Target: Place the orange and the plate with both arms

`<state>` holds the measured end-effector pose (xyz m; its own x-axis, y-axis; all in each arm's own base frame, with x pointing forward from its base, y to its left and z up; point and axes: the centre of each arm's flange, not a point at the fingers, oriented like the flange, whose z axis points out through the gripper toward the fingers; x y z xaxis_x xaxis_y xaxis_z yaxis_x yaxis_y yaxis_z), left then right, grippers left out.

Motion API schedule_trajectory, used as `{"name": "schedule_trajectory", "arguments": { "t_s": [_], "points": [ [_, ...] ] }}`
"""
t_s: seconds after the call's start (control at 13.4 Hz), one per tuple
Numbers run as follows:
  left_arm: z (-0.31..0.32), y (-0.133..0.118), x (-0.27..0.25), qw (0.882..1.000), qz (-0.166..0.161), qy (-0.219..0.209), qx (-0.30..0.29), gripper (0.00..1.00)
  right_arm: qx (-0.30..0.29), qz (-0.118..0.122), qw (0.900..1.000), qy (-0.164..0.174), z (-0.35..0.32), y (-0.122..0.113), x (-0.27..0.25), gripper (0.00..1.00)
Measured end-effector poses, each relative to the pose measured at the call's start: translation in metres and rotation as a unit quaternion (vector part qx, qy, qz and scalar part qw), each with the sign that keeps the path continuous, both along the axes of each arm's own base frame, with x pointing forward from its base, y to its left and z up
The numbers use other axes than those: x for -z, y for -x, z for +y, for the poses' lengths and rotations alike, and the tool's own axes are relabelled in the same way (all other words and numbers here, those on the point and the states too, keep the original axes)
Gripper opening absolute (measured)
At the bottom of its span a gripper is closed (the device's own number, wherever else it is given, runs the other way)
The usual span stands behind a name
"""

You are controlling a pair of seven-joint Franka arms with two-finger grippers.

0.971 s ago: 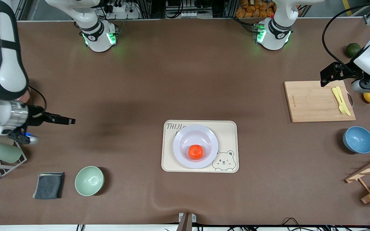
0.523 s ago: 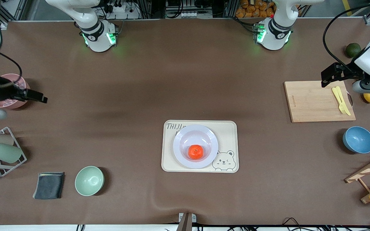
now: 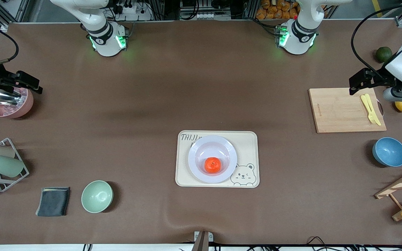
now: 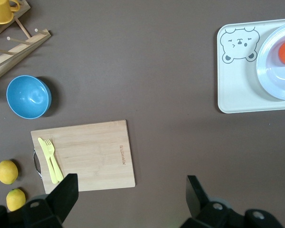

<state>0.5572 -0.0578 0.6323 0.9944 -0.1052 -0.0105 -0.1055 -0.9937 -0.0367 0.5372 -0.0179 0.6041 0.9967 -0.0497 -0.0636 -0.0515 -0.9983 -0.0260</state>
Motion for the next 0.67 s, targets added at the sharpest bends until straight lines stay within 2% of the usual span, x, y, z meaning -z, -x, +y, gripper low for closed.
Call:
{"name": "schedule_trajectory", "arguments": {
  "t_s": [0.3, 0.67],
  "points": [
    [0.0, -0.0002, -0.0001, 1.0, -0.001, 0.0, 0.0, 1.0, 0.006, -0.02, 1.0, 0.003, -0.0069, -0.0037, -0.0113, 1.0],
    [0.0, -0.0004, -0.0003, 1.0, -0.002, 0.0, 0.0, 1.0, 0.009, -0.021, 1.0, 0.003, -0.0108, -0.0052, -0.0111, 1.0]
  ]
}}
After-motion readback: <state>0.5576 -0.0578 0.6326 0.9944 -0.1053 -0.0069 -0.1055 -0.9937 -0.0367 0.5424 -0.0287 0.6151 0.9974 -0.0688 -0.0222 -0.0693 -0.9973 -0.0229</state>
